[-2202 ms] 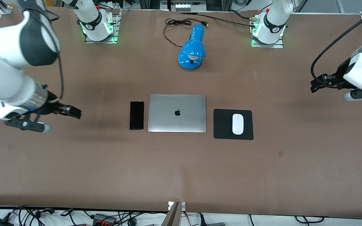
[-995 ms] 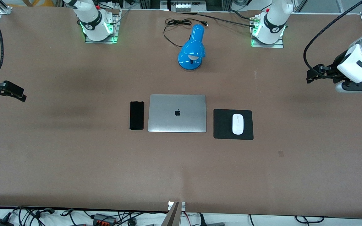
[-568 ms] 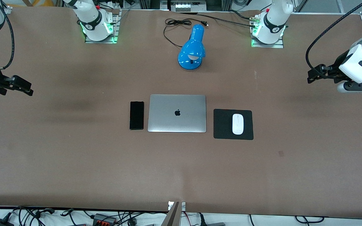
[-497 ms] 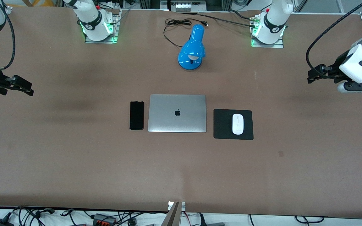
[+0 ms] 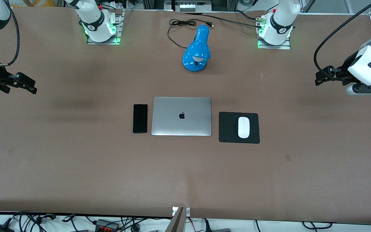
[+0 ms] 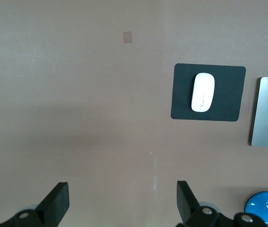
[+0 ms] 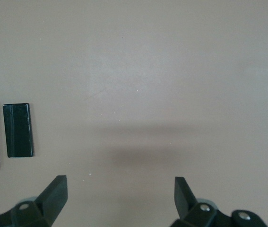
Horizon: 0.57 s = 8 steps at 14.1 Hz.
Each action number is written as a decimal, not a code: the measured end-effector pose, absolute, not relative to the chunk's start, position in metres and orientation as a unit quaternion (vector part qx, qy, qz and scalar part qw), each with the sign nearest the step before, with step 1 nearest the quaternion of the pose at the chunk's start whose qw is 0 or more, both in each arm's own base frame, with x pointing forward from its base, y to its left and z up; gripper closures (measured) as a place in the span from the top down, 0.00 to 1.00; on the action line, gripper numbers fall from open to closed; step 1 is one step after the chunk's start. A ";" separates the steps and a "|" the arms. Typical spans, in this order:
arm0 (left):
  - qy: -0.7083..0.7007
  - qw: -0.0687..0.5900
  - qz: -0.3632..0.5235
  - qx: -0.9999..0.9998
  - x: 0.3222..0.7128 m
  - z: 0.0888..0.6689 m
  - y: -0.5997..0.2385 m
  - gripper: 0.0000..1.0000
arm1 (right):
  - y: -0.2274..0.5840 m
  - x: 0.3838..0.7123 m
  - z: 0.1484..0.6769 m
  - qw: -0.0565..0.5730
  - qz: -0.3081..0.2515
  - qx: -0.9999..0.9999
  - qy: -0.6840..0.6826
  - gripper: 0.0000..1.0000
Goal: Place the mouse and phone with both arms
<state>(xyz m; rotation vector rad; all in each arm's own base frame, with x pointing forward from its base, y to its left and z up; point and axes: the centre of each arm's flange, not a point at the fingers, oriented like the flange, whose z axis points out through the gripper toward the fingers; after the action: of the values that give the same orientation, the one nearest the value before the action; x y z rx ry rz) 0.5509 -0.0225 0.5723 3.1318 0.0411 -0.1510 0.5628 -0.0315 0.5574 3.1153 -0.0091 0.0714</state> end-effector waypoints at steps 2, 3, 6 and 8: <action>0.013 0.003 -0.048 0.999 0.551 0.572 -0.022 1.00 | -0.031 0.562 0.558 0.013 0.022 1.000 -0.003 1.00; 0.013 0.003 -0.048 0.999 0.551 0.572 -0.022 1.00 | -0.031 0.562 0.558 0.013 0.022 1.000 -0.003 1.00; 0.013 0.003 -0.048 0.999 0.551 0.572 -0.022 1.00 | -0.031 0.562 0.558 0.013 0.022 1.000 -0.002 1.00; 0.014 0.003 -0.048 0.999 0.551 0.572 -0.021 1.00 | -0.030 0.563 0.558 0.013 0.022 1.000 0.000 1.00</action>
<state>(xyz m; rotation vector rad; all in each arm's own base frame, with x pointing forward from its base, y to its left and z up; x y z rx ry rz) 0.5509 -0.0213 0.5722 3.1315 0.0438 -0.1520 0.5625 -0.0299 0.5578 3.1154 -0.0001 0.0687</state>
